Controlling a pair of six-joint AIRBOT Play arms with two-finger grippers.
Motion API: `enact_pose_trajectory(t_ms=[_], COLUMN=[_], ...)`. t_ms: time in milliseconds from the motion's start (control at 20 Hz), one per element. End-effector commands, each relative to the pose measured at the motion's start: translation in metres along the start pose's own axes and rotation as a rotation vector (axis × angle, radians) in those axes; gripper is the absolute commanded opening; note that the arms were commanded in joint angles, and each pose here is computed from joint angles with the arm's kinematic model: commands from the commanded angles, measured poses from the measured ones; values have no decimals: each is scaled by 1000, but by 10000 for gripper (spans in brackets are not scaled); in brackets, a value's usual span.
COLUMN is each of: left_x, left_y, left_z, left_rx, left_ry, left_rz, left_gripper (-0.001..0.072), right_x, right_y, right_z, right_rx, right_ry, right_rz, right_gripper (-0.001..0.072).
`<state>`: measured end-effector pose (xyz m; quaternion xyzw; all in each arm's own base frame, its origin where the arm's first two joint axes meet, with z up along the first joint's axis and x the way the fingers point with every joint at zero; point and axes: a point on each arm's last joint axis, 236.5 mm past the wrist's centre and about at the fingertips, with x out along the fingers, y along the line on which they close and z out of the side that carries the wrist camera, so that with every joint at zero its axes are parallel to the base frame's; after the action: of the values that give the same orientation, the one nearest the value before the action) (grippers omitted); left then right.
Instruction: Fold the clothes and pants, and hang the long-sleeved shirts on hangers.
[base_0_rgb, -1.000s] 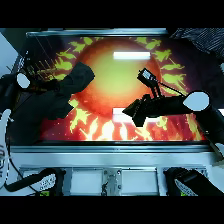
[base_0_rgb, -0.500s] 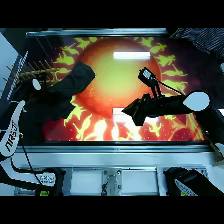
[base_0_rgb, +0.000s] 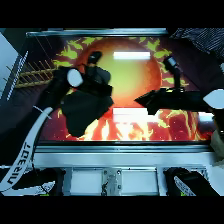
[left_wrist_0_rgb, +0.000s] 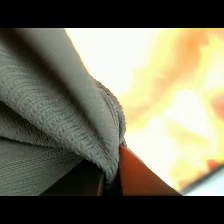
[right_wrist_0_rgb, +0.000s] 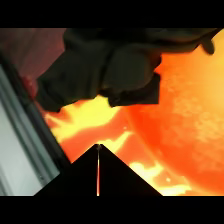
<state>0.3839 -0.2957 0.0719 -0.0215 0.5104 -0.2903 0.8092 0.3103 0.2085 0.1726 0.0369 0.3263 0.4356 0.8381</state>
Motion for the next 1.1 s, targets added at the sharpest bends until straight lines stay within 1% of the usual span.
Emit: enact_pose_trajectory(t_ms=[0, 50, 100, 150, 300, 400, 550, 600, 650, 700, 800, 950, 1050], left_x=[15, 19, 19, 15, -9, -24, -26, -22, -16, -8, 12, 36, 45], left_y=[-107, -117, -120, -112, -39, 36, 139, 166, 183, 192, 193, 170, 156], left_z=[-28, -29, -27, -20, 8, 3, -48, -72, -93, -113, -143, -176, -200], left_rx=[229, 255, 257, 216, 72, -113, -362, -438, -522, -616, -694, -720, -692], left_ry=[0, -11, -26, -36, -79, -76, -6, 35, 72, 109, 174, 273, 351], left_rz=[-96, -99, -97, -76, 36, 119, 241, 270, 265, 236, 147, 19, -8], left_gripper=[19, 167, 493, 614, 614, 614, 614, 614, 614, 614, 614, 614, 614], right_x=[-54, -68, -80, -89, -103, -104, -101, -99, -97, -94, -91, -94, -90], right_y=[-73, -87, -98, -105, -120, -122, -128, -130, -134, -138, -155, -190, -206], right_z=[-7, -9, -10, -11, -14, -16, -20, -22, -24, -28, -44, -83, -114], right_rx=[135, 164, 188, 204, 258, 261, 267, 275, 283, 294, 305, 390, 437], right_ry=[-25, -37, -51, -62, -82, -79, -61, -53, -45, -32, 31, 157, 245], right_rz=[-282, -340, -385, -417, -463, -470, -476, -474, -471, -470, -507, -616, -647], right_gripper=[22, 22, 22, 22, 22, 22, 22, 22, 23, 22, 23, 24, 25])
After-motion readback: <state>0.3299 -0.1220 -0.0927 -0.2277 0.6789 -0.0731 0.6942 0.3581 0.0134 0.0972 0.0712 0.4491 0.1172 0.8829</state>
